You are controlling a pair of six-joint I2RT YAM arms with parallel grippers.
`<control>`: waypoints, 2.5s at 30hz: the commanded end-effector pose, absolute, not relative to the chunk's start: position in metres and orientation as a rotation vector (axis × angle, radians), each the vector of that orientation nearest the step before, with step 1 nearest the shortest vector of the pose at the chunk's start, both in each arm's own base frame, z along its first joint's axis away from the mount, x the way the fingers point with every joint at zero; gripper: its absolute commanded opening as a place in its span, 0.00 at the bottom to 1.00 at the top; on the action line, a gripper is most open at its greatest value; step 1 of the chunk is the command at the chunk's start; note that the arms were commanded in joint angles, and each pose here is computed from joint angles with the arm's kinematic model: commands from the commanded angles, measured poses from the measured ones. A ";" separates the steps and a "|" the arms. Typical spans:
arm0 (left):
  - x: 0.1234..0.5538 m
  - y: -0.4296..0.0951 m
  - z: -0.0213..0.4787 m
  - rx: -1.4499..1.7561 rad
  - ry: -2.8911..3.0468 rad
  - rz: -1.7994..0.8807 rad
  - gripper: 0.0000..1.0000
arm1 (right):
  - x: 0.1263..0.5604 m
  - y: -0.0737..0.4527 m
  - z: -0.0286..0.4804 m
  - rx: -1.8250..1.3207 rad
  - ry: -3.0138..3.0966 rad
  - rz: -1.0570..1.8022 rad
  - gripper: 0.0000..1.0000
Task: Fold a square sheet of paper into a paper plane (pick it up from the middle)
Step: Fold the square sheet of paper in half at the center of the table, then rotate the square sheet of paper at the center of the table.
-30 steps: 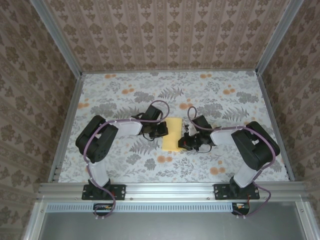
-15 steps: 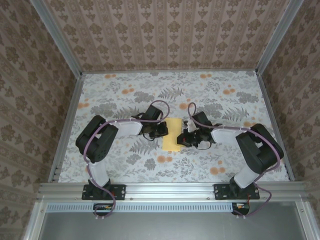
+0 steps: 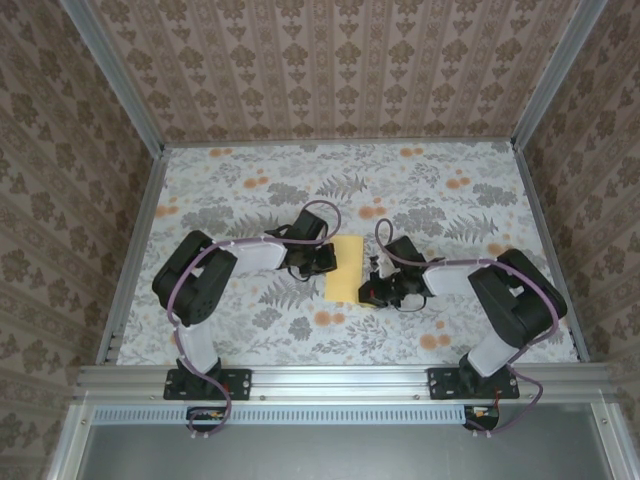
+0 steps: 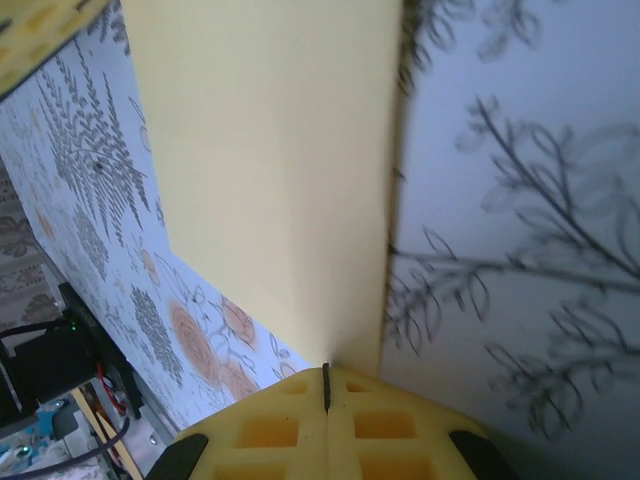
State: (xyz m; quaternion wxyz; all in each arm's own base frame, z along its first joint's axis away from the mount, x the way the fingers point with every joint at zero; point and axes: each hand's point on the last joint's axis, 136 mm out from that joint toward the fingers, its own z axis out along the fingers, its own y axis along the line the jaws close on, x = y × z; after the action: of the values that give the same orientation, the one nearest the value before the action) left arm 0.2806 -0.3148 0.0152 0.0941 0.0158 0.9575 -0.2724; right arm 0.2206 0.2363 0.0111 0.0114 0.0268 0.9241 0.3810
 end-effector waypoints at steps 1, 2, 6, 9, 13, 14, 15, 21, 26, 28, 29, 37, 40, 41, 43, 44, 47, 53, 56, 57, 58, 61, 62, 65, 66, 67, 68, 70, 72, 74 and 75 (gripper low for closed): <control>0.231 -0.246 -0.051 0.033 3.118 -0.348 0.00 | 0.194 0.213 -0.005 0.154 3.001 1.049 0.00; 0.235 -0.252 -0.044 0.060 3.103 -0.379 0.00 | 0.198 0.214 0.001 0.155 2.985 1.050 0.00; 0.262 -0.284 0.005 0.156 2.963 -0.491 0.06 | 0.223 0.217 0.038 0.150 2.903 0.995 0.00; 0.279 -0.299 0.041 0.174 2.862 -0.582 0.16 | 0.243 0.207 0.056 0.174 2.845 0.866 0.03; 0.288 -0.297 0.074 0.133 2.774 -0.653 0.33 | 0.255 0.206 0.064 0.206 2.816 0.824 0.16; 0.288 -0.293 0.079 0.116 2.759 -0.669 0.36 | 0.256 0.208 0.062 0.212 2.820 0.827 0.18; 0.286 -0.288 0.083 0.093 2.746 -0.687 0.40 | 0.257 0.212 0.060 0.216 2.825 0.832 0.21; 0.279 -0.233 0.082 -0.136 2.711 -0.744 0.47 | 0.255 0.230 0.037 0.252 2.870 0.816 0.22; 0.272 -0.198 0.080 -0.260 2.686 -0.747 0.49 | 0.250 0.237 0.022 0.308 2.911 0.779 0.22; 0.271 -0.190 0.080 -0.273 2.683 -0.731 0.51 | 0.248 0.236 0.017 0.301 2.933 0.726 0.22; 0.271 -0.187 0.080 -0.275 2.680 -0.725 0.53 | 0.246 0.236 0.015 0.298 2.943 0.713 0.22; 0.269 -0.178 0.076 -0.306 2.697 -0.683 0.66 | 0.240 0.263 0.008 0.279 2.993 0.726 0.22; 0.268 -0.177 0.077 -0.309 2.700 -0.678 0.69 | 0.243 0.282 0.008 0.305 2.981 0.766 0.21; 0.268 -0.177 0.078 -0.310 2.701 -0.676 0.69 | 0.244 0.289 0.008 0.313 2.973 0.781 0.21; 0.269 -0.176 0.080 -0.315 2.698 -0.671 0.70 | 0.250 0.308 0.011 0.326 2.943 0.842 0.21; 0.268 -0.176 0.080 -0.316 2.699 -0.670 0.70 | 0.252 0.316 0.013 0.321 2.930 0.878 0.21; 0.268 -0.177 0.083 -0.308 2.694 -0.674 0.70 | 0.267 0.327 0.031 0.276 2.879 0.904 0.24; 0.264 -0.182 0.084 -0.229 2.706 -0.603 0.68 | 0.294 0.299 0.072 0.149 2.786 0.664 0.30; 0.263 -0.188 0.085 -0.204 2.713 -0.585 0.68 | 0.307 0.295 0.074 0.132 2.784 0.648 0.31; 0.263 -0.190 0.085 -0.197 2.715 -0.578 0.67 | 0.314 0.294 0.074 0.130 2.784 0.636 0.32; 0.262 -0.192 0.084 -0.189 2.719 -0.573 0.68 | 0.320 0.292 0.072 0.130 2.795 0.615 0.32; 0.261 -0.198 0.087 -0.178 2.721 -0.567 0.67 | 0.342 0.286 0.066 0.138 2.815 0.533 0.32; 0.261 -0.200 0.088 -0.174 2.720 -0.571 0.67 | 0.349 0.284 0.063 0.150 2.818 0.510 0.32; 0.259 -0.208 0.087 -0.159 2.730 -0.576 0.67 | 0.369 0.274 0.051 0.190 2.835 0.430 0.32; 0.259 -0.211 0.087 -0.158 2.730 -0.575 0.67 | 0.371 0.269 0.041 0.212 2.863 0.402 0.32; 0.259 -0.213 0.087 -0.154 2.733 -0.578 0.68 | 0.374 0.266 0.035 0.233 2.881 0.387 0.32; 0.259 -0.216 0.085 -0.150 2.737 -0.579 0.68 | 0.377 0.262 0.030 0.251 2.887 0.369 0.32; 0.258 -0.222 0.083 -0.139 2.746 -0.582 0.67 | 0.382 0.250 0.019 0.300 2.904 0.318 0.33; 0.258 -0.228 0.083 -0.118 2.750 -0.586 0.68 | 0.383 0.234 0.011 0.352 2.917 0.244 0.32; 0.257 -0.235 0.082 -0.093 2.755 -0.586 0.68 | 0.379 0.218 0.005 0.400 2.920 0.177 0.32; 0.257 -0.239 0.081 -0.079 2.760 -0.587 0.68 | 0.376 0.209 0.005 0.430 2.916 0.142 0.32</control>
State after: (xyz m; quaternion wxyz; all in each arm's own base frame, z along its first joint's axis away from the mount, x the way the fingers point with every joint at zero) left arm 0.2527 -0.2302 0.0757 0.1548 -0.0291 0.9658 -0.2059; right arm 0.3909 0.2488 0.0201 0.1147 0.1147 0.9786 0.1268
